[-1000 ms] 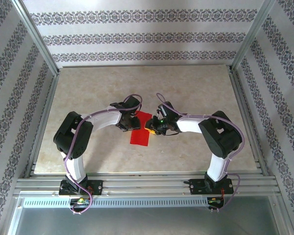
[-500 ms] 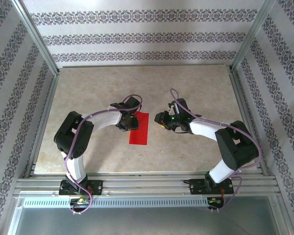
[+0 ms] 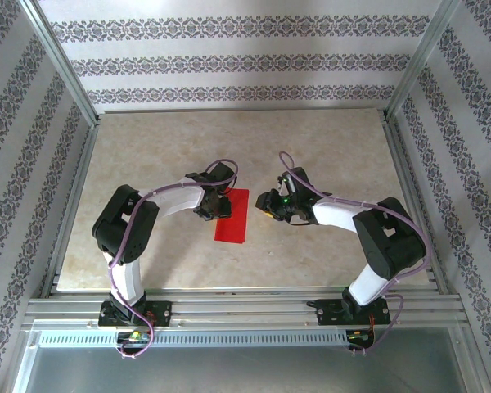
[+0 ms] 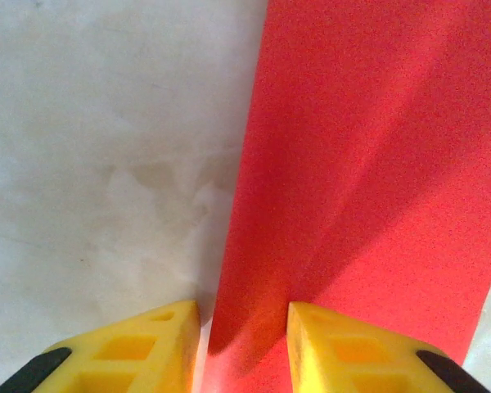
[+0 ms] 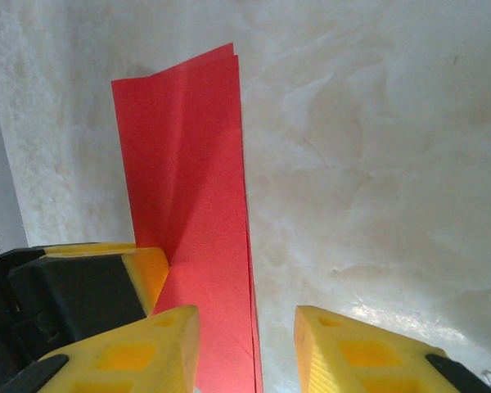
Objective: Fold a paper plane with a square sheet of paper (pick it up from the middle)
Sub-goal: Hold the square sheet of paper at the center of the table.
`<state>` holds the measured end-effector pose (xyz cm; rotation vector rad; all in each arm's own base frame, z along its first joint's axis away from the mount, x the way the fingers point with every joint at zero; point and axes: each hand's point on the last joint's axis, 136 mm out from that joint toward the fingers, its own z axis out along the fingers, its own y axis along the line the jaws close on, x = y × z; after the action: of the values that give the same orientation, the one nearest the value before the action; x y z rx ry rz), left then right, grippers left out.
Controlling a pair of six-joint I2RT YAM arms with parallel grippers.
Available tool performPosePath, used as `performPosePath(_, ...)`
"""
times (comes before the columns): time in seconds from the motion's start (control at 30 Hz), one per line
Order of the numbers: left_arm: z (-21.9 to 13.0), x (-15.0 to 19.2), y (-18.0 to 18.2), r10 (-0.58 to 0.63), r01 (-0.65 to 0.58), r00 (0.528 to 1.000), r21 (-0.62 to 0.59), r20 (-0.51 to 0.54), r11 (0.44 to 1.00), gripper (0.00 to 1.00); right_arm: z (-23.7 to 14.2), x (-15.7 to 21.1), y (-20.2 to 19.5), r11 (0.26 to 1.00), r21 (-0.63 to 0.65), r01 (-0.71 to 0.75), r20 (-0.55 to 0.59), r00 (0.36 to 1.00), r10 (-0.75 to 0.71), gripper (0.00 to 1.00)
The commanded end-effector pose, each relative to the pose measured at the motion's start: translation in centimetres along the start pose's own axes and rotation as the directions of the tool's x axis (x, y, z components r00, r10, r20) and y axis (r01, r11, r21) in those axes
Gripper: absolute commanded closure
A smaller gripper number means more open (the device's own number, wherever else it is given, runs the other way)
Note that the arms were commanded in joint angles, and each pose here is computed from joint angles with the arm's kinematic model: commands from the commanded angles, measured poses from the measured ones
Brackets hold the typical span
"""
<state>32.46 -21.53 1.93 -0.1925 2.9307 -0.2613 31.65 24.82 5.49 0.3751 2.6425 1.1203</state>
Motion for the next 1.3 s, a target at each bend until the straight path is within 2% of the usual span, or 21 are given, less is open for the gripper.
performPosePath(0.0, 1.2, 1.5, 1.6, -0.024, 0.020, 0.998, -0.065, -0.058, 0.998, 0.64, 0.5, -0.1, 1.2, 0.999, -0.019, 0.048, -0.006, 0.999, -0.048, 0.64)
performPosePath(0.17, 1.5, 1.8, 1.8, -0.082, 0.077, 0.995, -0.082, -0.064, 0.994, 0.64, 1.0, 0.1, 1.3, 0.998, -0.022, 0.051, -0.016, 0.999, -0.051, 0.64)
performPosePath(0.53, 1.9, 2.6, 3.1, -0.126, 0.112, 0.988, -0.148, -0.089, 0.983, 0.63, 1.5, 0.4, 1.4, 0.998, -0.022, 0.053, -0.030, 0.998, -0.054, 0.64)
performPosePath(0.73, 1.9, 2.8, 3.2, -0.152, 0.137, 0.984, -0.151, -0.095, 0.979, 0.61, 1.5, 0.4, 1.5, 0.998, -0.024, 0.056, -0.031, 0.998, -0.057, 0.64)
performPosePath(1.27, 2.5, 3.4, 4.1, -0.228, 0.209, 0.967, -0.160, -0.109, 0.965, 0.64, 1.7, 0.5, 1.6, 0.998, -0.028, 0.062, -0.038, 0.997, -0.063, 0.64)
